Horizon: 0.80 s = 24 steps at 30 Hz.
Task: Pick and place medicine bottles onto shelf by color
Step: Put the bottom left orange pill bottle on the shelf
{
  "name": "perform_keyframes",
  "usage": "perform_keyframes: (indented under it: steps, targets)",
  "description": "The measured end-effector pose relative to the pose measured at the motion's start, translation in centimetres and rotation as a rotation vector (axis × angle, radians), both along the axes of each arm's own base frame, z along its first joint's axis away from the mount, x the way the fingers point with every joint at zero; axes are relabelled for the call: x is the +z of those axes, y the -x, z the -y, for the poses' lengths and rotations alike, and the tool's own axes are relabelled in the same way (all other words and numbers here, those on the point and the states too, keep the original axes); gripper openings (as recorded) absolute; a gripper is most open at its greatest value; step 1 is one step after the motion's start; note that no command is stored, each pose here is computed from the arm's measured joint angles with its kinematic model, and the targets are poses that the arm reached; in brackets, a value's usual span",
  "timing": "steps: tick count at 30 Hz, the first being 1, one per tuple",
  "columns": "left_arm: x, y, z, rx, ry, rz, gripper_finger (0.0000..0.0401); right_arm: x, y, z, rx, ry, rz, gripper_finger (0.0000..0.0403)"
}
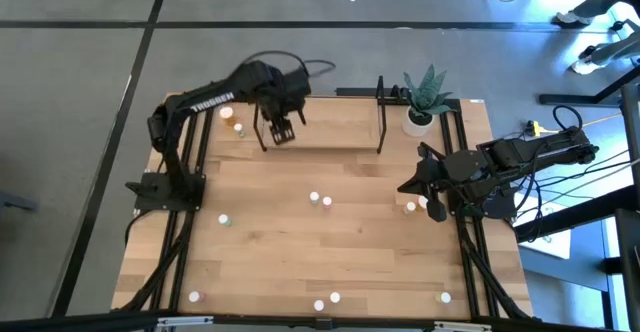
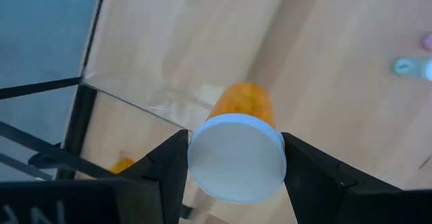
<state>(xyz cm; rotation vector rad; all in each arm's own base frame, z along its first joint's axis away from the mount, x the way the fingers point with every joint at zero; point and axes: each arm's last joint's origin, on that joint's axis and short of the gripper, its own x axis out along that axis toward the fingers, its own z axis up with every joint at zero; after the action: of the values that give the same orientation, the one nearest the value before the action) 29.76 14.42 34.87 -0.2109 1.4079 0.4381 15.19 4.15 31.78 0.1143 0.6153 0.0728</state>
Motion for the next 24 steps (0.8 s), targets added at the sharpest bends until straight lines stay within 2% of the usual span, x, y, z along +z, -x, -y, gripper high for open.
perform_keyframes:
  steps: [6, 12, 18, 24]
  targets:
    - [0.1, 1.3, -3.5, -0.022, -0.035, 0.026, 0.019, 0.0, 0.0, 0.0, -0.001, 0.0, 0.0, 0.001]
    - [-0.2, 1.7, -5.0, -0.087, -0.054, 0.02, 0.019, 0.0, 0.0, 0.0, -0.001, 0.0, 0.0, 0.001]
    - [-1.7, 0.6, -5.7, -0.188, -0.048, -0.007, 0.019, 0.1, -0.1, 0.0, 0.001, -0.001, 0.016, 0.001]
    - [-3.5, -0.6, -6.6, -0.221, -0.039, -0.03, 0.019, 0.1, -0.1, 0.0, 0.007, 0.008, 0.012, 0.001]
